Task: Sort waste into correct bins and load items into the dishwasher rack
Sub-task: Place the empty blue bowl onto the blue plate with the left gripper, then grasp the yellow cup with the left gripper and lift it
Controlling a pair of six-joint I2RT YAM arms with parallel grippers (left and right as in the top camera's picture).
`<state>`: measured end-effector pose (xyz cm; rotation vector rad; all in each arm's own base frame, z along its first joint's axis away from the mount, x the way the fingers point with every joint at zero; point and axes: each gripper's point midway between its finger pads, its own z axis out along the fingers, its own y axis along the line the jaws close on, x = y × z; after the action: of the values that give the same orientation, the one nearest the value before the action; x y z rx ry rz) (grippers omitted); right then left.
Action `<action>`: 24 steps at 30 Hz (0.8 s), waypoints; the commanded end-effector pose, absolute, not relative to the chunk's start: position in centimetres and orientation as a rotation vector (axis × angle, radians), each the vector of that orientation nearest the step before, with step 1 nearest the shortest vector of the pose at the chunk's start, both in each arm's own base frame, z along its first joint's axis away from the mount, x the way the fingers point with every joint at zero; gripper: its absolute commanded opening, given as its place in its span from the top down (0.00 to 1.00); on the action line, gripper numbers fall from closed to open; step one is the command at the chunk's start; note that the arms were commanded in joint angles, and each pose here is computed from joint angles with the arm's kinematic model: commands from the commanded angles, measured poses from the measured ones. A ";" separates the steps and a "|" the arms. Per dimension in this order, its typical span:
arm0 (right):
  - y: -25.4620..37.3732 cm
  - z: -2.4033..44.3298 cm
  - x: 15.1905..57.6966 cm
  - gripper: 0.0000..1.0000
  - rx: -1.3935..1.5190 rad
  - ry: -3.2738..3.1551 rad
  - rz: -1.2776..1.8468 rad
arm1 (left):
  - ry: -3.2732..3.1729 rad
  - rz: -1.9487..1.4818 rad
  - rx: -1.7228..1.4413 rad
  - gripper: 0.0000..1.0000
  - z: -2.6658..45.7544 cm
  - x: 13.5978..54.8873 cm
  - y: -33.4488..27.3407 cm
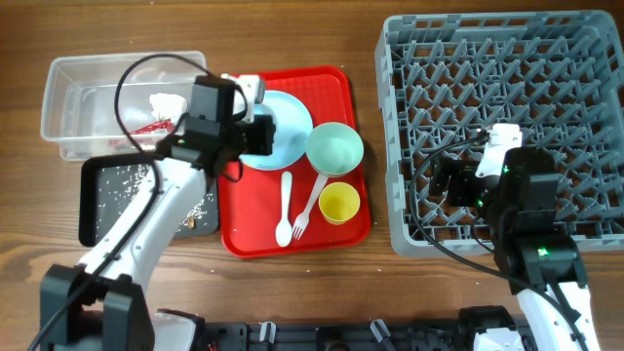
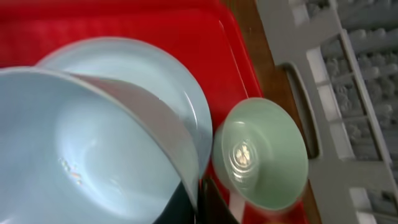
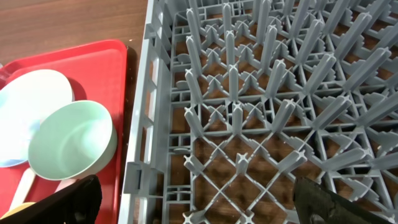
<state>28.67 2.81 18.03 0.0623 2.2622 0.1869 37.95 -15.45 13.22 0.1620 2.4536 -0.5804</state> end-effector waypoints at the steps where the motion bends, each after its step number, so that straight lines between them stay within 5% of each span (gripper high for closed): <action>1: 3.0 19.1 29.0 0.00 0.041 2.240 0.197 | 2.429 -0.448 0.136 0.96 11.7 40.3 -15.7; 4: 3.0 19.1 29.0 0.00 0.041 2.240 0.197 | 2.460 -0.453 0.140 0.94 9.7 40.7 -16.1; 6: 3.0 19.1 29.0 0.00 0.042 2.240 0.197 | 2.478 -0.453 0.140 0.67 9.2 40.5 -16.1; 9: 3.0 19.1 29.0 0.00 0.042 2.240 0.197 | 2.480 -0.492 0.155 0.58 9.3 40.2 -16.6; 18: 3.0 19.1 29.0 0.00 0.042 2.240 0.197 | 2.573 -0.798 0.299 0.53 14.4 31.8 -19.8; 24: 3.0 19.1 29.0 0.01 0.042 2.241 0.196 | 2.710 -0.713 0.480 0.57 11.7 26.6 -23.9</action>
<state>28.66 2.82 18.00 0.0622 2.2634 0.1873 27.76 -22.18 12.95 0.4360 2.6683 -0.7758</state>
